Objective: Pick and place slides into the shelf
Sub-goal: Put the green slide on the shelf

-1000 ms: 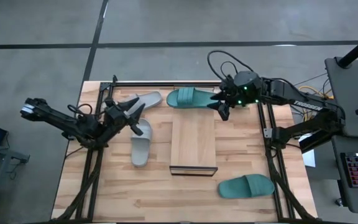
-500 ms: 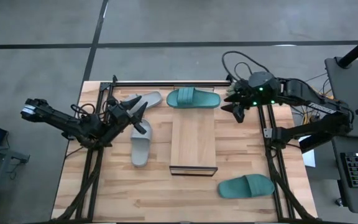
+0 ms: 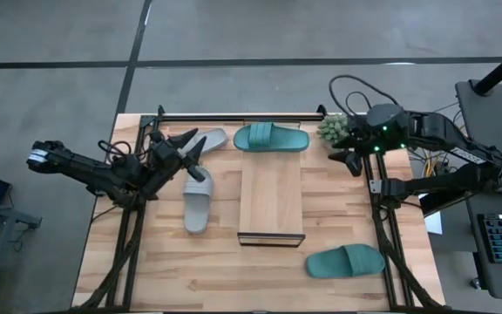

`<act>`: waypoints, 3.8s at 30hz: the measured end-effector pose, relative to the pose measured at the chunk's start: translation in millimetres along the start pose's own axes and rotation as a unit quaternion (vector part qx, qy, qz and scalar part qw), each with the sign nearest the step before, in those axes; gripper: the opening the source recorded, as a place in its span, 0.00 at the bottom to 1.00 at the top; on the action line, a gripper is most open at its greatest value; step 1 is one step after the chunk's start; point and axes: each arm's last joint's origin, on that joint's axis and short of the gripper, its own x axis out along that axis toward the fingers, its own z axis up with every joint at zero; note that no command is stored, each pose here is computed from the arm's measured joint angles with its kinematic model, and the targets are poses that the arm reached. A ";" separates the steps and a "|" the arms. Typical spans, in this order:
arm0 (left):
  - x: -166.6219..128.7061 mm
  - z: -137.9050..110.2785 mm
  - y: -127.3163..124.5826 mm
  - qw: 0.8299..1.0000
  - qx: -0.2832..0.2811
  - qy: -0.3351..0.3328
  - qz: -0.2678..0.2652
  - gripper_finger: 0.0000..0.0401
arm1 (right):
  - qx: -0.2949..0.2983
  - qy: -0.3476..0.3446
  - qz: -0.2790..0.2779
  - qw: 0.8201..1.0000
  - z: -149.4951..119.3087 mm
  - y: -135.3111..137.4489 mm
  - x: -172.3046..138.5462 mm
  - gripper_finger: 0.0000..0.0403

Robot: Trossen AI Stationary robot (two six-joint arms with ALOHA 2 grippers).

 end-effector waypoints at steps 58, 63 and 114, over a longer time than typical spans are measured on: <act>1.1 -0.4 -0.3 1.000 -0.004 -0.008 -0.012 0.35 | 0.149 0.310 0.124 0.931 -60.0 67.0 -0.4 0.52; 1.1 -0.4 -0.3 1.000 -0.004 -0.008 -0.012 0.35 | 0.172 0.332 0.100 0.922 -66.7 77.6 2.8 0.52; 0.9 -2.1 -0.5 1.000 -0.001 -0.006 -0.012 0.35 | 0.373 0.366 -0.142 0.841 -186.9 86.6 32.9 0.52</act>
